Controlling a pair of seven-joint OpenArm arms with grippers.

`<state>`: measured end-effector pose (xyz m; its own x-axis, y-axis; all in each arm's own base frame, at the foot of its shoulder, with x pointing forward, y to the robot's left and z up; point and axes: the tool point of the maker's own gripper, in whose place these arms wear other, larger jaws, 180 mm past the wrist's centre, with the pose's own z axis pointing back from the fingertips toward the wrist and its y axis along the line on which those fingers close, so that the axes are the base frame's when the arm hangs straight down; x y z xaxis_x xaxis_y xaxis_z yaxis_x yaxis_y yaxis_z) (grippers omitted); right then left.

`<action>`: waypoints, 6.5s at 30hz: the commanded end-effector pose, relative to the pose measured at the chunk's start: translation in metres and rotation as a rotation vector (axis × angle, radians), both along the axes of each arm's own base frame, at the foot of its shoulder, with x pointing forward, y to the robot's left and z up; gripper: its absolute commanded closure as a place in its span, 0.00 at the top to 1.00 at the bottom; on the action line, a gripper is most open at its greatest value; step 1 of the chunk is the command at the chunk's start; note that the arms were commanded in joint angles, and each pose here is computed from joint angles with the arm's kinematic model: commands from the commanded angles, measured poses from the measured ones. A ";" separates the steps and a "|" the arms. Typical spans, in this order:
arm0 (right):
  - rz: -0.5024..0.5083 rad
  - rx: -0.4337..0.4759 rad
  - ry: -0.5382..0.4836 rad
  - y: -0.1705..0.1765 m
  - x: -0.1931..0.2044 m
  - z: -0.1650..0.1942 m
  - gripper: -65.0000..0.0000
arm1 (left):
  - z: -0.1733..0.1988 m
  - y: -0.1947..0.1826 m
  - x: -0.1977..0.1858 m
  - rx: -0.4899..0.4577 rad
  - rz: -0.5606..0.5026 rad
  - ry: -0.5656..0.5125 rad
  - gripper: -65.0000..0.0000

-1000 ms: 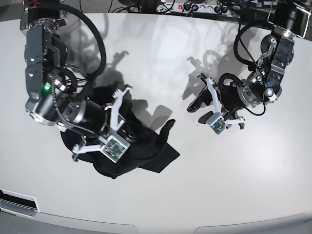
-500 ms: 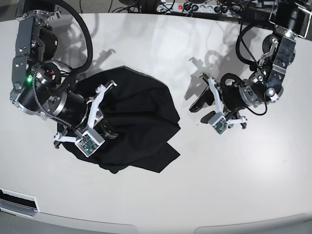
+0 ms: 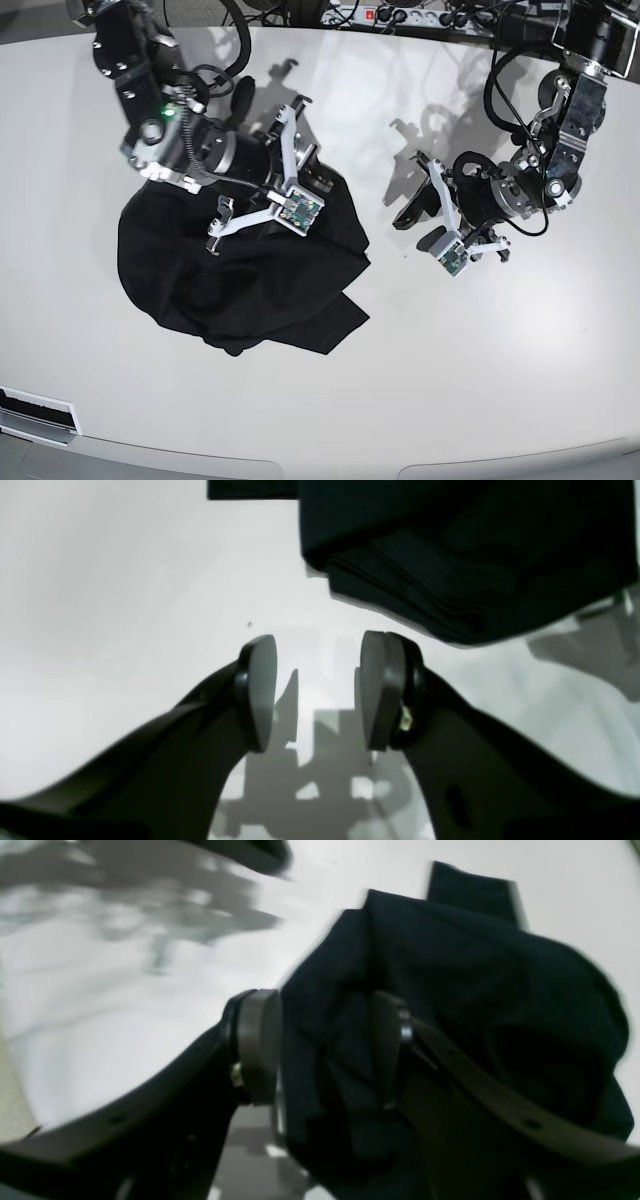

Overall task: Layout the t-shirt on the table in an organized manner, then fold the t-shirt properly
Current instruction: 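Grasp the shirt fabric with the right gripper and lift it, then drag the held fabric away from the left gripper to spread it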

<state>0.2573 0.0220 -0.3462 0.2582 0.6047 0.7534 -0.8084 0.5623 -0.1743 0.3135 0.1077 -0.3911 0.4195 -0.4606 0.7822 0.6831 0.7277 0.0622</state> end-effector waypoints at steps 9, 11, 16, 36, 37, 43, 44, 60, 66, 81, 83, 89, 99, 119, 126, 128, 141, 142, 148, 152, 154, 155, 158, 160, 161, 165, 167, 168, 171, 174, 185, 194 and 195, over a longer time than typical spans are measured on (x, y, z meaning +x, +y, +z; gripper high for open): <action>0.024 -0.113 0.068 0.018 0.021 -0.052 0.46 | 0.016 0.013 0.016 -0.005 0.046 -0.047 0.44; 0.029 -0.115 0.079 0.023 0.024 -0.055 0.46 | 0.017 0.014 0.017 -0.005 0.051 -0.049 0.44; 0.070 -0.064 0.095 0.045 0.020 -0.057 0.46 | 0.017 0.015 0.017 -0.005 0.052 -0.049 0.44; -0.001 -0.072 0.094 0.044 0.027 -0.064 0.48 | 0.013 0.015 0.012 -0.005 0.052 -0.038 0.44; -0.012 -0.074 0.100 0.042 0.028 -0.068 0.48 | 0.013 0.015 0.012 -0.005 0.052 -0.038 0.44; -0.088 -0.151 0.105 0.022 0.037 -0.095 0.32 | 0.013 0.015 0.012 -0.005 0.052 -0.038 0.44; -0.089 -0.161 0.097 0.020 0.038 -0.095 0.28 | 0.013 0.015 0.013 -0.006 0.052 -0.038 0.44; -0.022 -0.108 0.122 0.041 0.041 -0.072 0.09 | 0.013 0.015 0.012 -0.005 0.052 -0.038 0.44; -0.069 -0.157 0.064 0.031 0.053 -0.069 0.00 | 0.013 0.015 0.012 -0.005 0.052 -0.038 0.44; -0.206 -0.091 -0.339 -0.007 0.060 0.104 0.00 | 0.013 0.018 0.012 0.007 0.051 -0.038 0.44; -0.236 -0.069 -0.383 -0.022 0.052 0.121 0.00 | 0.013 0.019 0.012 0.010 0.051 -0.039 0.44; -0.268 -0.102 -0.386 -0.058 0.023 0.126 0.00 | 0.013 0.023 0.012 0.017 0.051 -0.039 0.44; -0.154 -0.102 -0.193 -0.055 -0.022 0.081 0.00 | 0.019 -0.007 0.002 -0.084 -0.050 -0.021 0.44; 0.197 -0.050 0.061 -0.017 -0.113 0.042 0.00 | 0.030 -0.068 0.007 -0.166 -0.122 -0.085 0.44; 0.056 -0.271 0.115 -0.068 -0.112 0.016 0.00 | 0.018 -0.063 0.017 -0.015 -0.090 -0.138 0.44; -0.087 -0.322 0.094 -0.094 -0.097 0.016 0.00 | 0.018 -0.057 0.021 0.007 -0.064 -0.148 0.44; -0.632 -0.443 0.063 -0.217 -0.054 0.003 0.00 | 0.017 -0.048 0.025 0.026 -0.016 -0.149 0.44; -0.639 -0.445 0.061 -0.219 -0.053 0.003 0.11 | 0.017 -0.048 0.025 0.027 -0.016 -0.148 0.44; -0.766 -0.447 -0.042 -0.245 -0.034 0.024 0.60 | 0.013 -0.046 0.024 0.044 -0.013 -0.130 0.44; -0.581 -0.270 0.030 -0.198 -0.025 0.020 0.60 | 0.013 -0.045 0.024 0.046 -0.013 -0.130 0.44; -0.441 -0.122 0.079 -0.161 -0.029 0.022 0.60 | 0.011 -0.041 0.023 0.055 -0.013 -0.127 0.44; -0.365 -0.035 0.105 -0.140 -0.034 0.025 0.60 | 0.011 -0.039 0.022 0.061 -0.013 -0.127 0.44; -0.214 0.113 0.146 -0.100 -0.047 0.034 0.60 | 0.010 -0.032 0.023 0.076 -0.011 -0.127 0.44; -0.192 0.119 0.148 -0.089 -0.049 0.029 0.60 | 0.011 -0.028 0.024 0.081 -0.001 -0.130 0.44; -0.185 0.115 0.152 -0.083 -0.049 0.024 0.60 | 0.012 -0.025 0.025 0.083 0.005 -0.132 0.44; -0.138 0.048 0.217 -0.059 -0.049 -0.015 0.60 | 0.015 -0.015 0.030 0.089 0.029 -0.140 0.44; -0.097 0.011 0.222 -0.046 -0.047 -0.033 0.60 | 0.016 -0.010 0.032 0.088 0.043 -0.143 0.44; -0.091 -0.008 0.210 -0.042 -0.044 -0.040 0.60 | 0.017 -0.009 0.033 0.088 0.048 -0.146 0.44; -0.104 -0.086 0.171 -0.037 -0.031 -0.060 0.60 | 0.019 -0.005 0.035 0.090 0.056 -0.149 0.44; -0.073 -0.150 0.201 -0.031 -0.031 -0.083 0.60 | 0.019 -0.003 0.034 0.090 0.057 -0.146 0.44; -0.146 -0.296 0.184 -0.042 -0.004 -0.114 0.13 | 0.019 0.000 0.035 0.097 0.057 -0.150 0.44; -0.146 -0.274 0.046 -0.034 0.024 -0.046 0.00 | 0.020 0.000 0.035 0.095 0.056 -0.153 0.44; -0.151 -0.258 0.006 -0.033 0.028 -0.029 0.00 | 0.020 0.000 0.035 0.095 0.056 -0.153 0.44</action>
